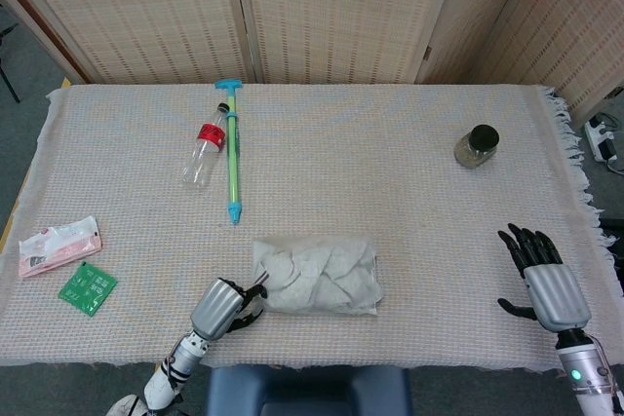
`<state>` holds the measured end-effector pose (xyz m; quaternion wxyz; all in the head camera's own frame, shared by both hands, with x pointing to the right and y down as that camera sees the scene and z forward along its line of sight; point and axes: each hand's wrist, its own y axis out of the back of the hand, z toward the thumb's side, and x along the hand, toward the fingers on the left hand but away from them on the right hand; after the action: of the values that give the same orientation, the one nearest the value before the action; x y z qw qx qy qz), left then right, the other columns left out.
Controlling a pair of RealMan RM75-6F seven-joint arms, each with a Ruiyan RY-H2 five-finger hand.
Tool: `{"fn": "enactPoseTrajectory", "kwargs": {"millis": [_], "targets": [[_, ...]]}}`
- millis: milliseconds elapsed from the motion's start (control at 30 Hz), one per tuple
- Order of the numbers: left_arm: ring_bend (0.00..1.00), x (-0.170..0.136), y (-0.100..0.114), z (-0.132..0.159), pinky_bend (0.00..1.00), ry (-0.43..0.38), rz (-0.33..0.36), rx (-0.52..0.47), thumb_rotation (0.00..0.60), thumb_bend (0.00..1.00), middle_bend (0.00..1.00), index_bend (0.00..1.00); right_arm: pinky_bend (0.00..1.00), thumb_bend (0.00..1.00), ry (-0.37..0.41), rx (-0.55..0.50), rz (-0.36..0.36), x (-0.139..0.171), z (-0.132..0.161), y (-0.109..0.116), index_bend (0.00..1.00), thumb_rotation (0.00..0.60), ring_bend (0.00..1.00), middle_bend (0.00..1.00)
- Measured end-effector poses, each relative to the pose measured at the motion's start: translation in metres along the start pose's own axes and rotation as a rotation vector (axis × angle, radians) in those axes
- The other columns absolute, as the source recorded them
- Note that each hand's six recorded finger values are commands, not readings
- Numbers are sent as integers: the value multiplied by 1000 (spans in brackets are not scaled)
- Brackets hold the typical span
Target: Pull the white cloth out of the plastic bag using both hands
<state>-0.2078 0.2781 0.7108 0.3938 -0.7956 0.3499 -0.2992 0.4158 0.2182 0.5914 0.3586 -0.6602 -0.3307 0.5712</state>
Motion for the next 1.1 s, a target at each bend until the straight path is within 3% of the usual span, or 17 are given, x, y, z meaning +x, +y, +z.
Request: {"fn": "enactPoseTrajectory", "kwargs": {"millis": [167,467,767,933,1100], "targets": [[1000,1,-2,-1,1000,-2,-3,4,600,521,1000,655,0,0,5,-1,5,1,1,-1,0,600,0,0],[1000,-3,0,1,1000,-23,5,-5,600,567,1000,778,0,18,53,-1,15,-1,12,-8,5,600,0,0],[1000,-2,-3,4,1000,-22,-5,-17,600,554,1000,776,0,123,235,-132,35,-24,59,-44,343,600,0,0],[1000,-2,-3,7,1000,-20,-5,-22,600,552,1000,776,0,131,302,-245,82,-43,89,-73,434,600,0,0],[1000,-2,-1,5,1000,-9,-6,-28,600,551,1000,776,0,145,304,-348,134,-55,104,-97,459,600,0,0]]}}
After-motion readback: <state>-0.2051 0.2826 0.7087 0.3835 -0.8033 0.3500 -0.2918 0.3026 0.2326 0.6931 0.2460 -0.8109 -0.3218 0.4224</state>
